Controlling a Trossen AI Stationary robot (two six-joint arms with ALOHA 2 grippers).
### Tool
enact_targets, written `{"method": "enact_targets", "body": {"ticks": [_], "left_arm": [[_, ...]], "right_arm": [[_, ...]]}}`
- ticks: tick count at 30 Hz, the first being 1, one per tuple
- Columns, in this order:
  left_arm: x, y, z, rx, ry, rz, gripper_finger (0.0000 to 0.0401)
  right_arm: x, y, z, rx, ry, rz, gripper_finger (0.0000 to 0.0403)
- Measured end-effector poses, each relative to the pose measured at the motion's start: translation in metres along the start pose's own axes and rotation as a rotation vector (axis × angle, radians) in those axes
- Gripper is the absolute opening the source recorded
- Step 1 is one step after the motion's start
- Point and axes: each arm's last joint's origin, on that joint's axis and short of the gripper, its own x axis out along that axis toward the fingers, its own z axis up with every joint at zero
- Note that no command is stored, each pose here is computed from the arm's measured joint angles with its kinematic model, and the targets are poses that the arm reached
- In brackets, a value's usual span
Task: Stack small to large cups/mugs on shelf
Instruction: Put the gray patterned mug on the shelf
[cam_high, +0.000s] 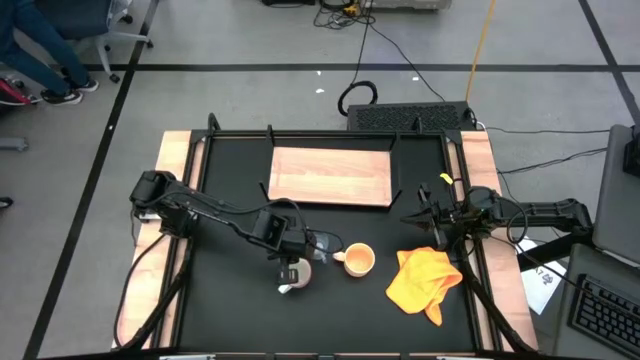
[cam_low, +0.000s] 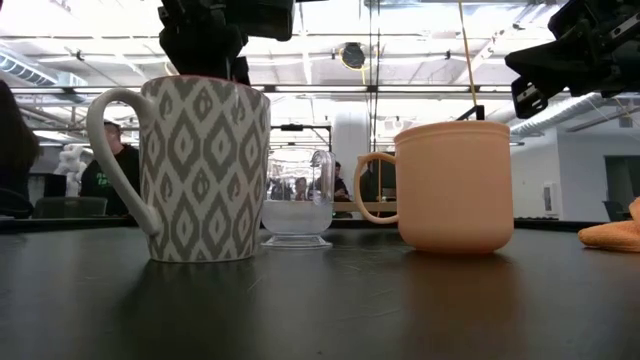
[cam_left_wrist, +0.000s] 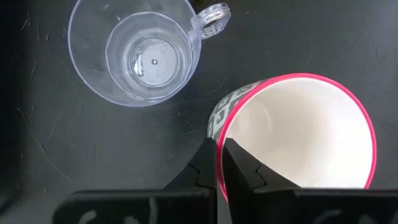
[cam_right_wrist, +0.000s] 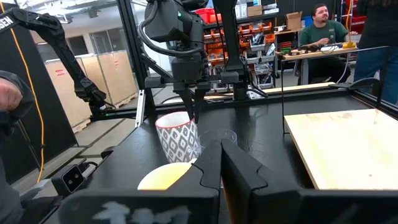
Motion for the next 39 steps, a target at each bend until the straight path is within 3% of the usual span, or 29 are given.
{"method": "enact_targets", "body": {"ticks": [14,32,39], "left_arm": [[-0.039,0.012,-0.008,-0.024,-0.051,0.032,0.0007],[-0.041,0.015,-0.009,-0.026,-0.042,0.011,0.0007],[-0.058,0.018,-0.005,-0.031,-0.011,0.027,0.0007]], "right_arm": [[0.0,0.0,0.0,0.0,-0.001,0.0,0.0],[0.0,0.0,0.001,-0.002,-0.008,0.001,0.0],[0.0,0.0,0.001,-0.002,-0.008,0.002,0.0]]}}
